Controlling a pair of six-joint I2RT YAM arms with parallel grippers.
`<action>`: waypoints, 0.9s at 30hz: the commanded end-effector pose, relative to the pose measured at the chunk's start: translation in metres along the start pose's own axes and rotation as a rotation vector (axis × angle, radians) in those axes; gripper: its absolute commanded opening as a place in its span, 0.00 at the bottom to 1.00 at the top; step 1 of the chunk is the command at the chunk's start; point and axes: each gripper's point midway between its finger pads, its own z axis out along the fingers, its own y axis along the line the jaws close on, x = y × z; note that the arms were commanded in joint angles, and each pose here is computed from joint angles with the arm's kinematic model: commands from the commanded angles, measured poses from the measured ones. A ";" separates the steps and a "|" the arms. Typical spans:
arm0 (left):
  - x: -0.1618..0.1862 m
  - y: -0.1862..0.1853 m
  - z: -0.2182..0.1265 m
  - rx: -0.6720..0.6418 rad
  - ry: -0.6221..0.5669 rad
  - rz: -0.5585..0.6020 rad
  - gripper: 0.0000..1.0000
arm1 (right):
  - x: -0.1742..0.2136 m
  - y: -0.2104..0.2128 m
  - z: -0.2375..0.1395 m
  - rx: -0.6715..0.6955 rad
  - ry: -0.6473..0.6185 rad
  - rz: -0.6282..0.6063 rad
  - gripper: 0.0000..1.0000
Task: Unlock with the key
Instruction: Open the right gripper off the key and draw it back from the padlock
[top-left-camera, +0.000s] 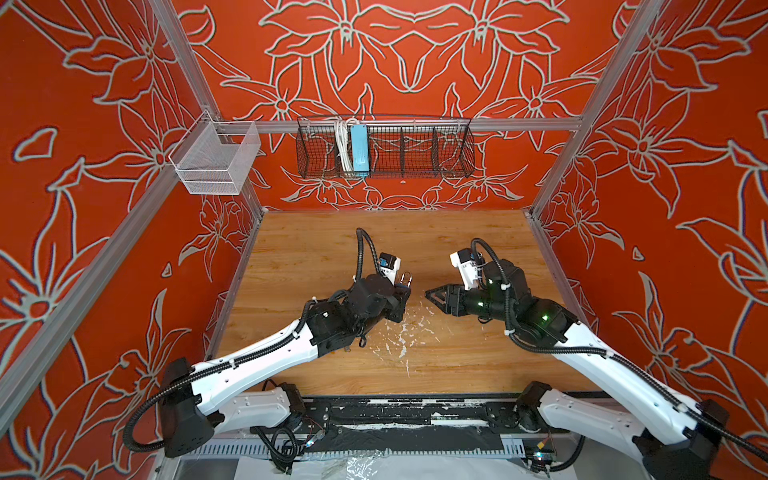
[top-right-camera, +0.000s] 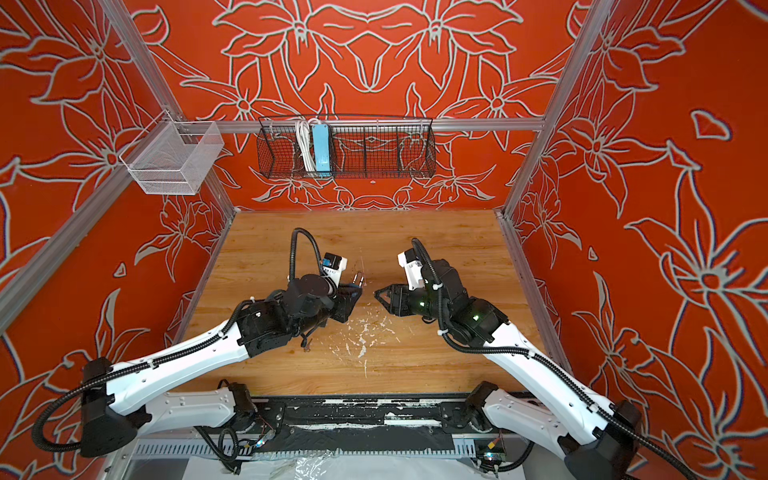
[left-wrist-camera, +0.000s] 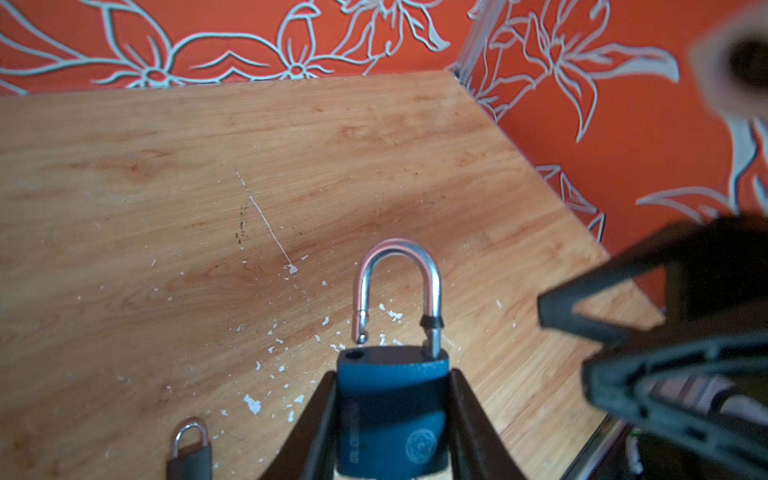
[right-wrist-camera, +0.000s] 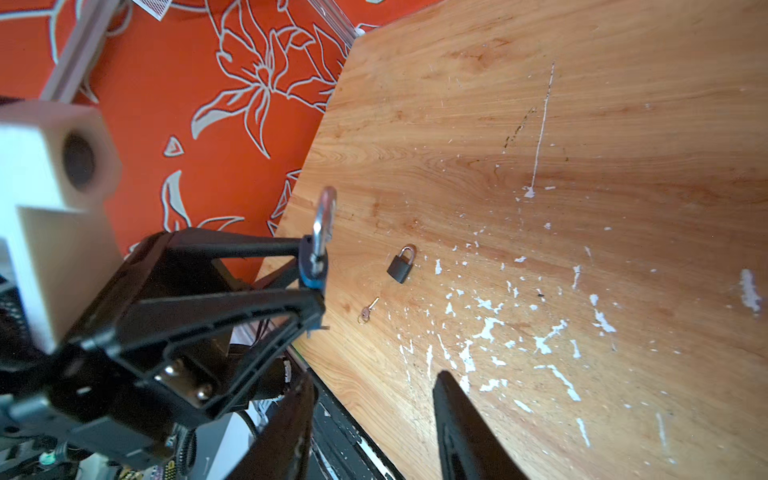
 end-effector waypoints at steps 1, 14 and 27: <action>-0.024 -0.017 -0.009 0.102 -0.133 0.121 0.00 | -0.004 -0.001 -0.001 0.037 0.036 -0.086 0.50; -0.008 -0.015 -0.005 0.133 -0.206 0.243 0.00 | -0.019 0.012 0.026 0.023 0.121 -0.133 0.55; -0.003 -0.019 -0.003 0.164 -0.213 0.265 0.00 | -0.031 -0.003 0.041 0.135 0.149 -0.168 0.60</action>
